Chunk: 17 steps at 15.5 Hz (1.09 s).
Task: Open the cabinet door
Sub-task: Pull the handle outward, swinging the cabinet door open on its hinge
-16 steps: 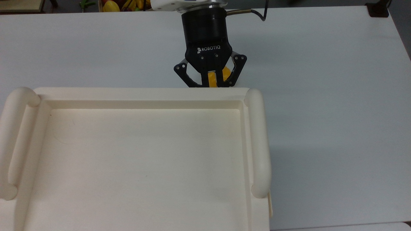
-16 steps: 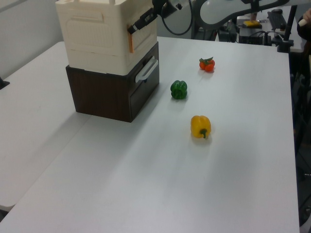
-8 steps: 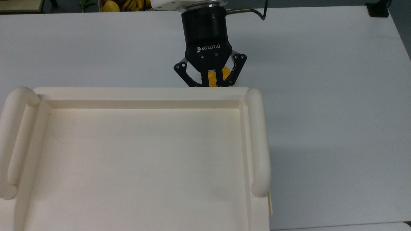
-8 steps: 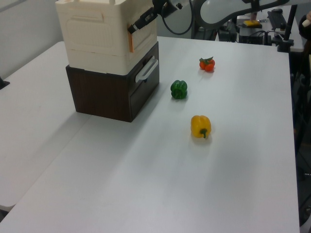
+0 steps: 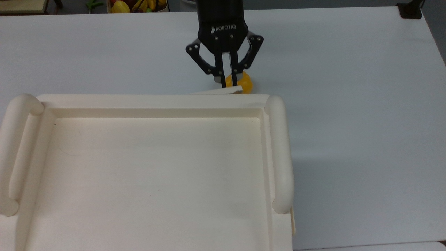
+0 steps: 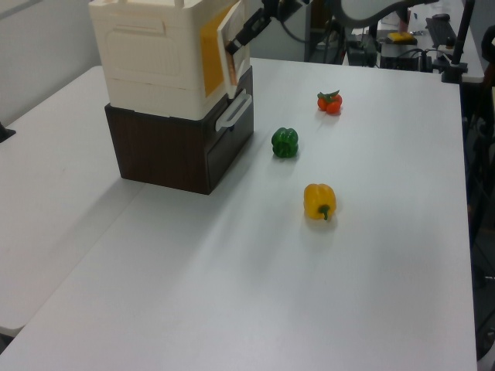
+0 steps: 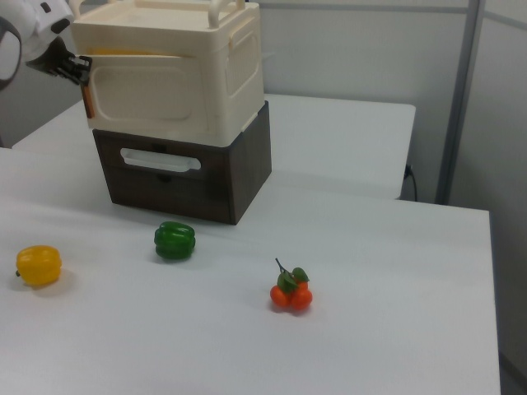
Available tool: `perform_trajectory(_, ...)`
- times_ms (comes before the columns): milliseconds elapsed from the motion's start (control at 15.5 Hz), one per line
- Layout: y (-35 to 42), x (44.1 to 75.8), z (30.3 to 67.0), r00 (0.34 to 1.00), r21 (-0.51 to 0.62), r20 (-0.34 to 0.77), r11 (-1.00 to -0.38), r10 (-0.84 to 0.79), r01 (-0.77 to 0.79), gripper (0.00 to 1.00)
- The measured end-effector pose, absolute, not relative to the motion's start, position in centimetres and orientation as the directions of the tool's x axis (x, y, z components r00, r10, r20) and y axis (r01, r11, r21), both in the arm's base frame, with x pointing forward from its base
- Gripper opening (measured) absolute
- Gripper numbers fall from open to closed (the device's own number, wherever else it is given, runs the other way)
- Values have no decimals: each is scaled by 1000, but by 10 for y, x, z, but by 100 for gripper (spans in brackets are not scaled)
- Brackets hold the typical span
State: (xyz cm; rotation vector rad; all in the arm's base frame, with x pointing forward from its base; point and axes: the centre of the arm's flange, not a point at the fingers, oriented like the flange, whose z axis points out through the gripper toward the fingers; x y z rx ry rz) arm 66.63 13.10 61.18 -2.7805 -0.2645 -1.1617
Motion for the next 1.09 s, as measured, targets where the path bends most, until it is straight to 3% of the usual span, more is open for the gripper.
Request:
perform_trajectory(515,85,616,638,884,-32,453,-989,116,147,15)
perform_trajectory(644,68,604,639,918,-31,383,-992,98,119,6)
perform_trajectory(708,58,600,636,933,-31,350,-994,86,104,6)
perform_trajectory(966,5,590,623,972,-30,233,-999,9,16,10)
perform_trajectory(1095,-28,584,620,982,-24,187,-1000,-15,-11,19)
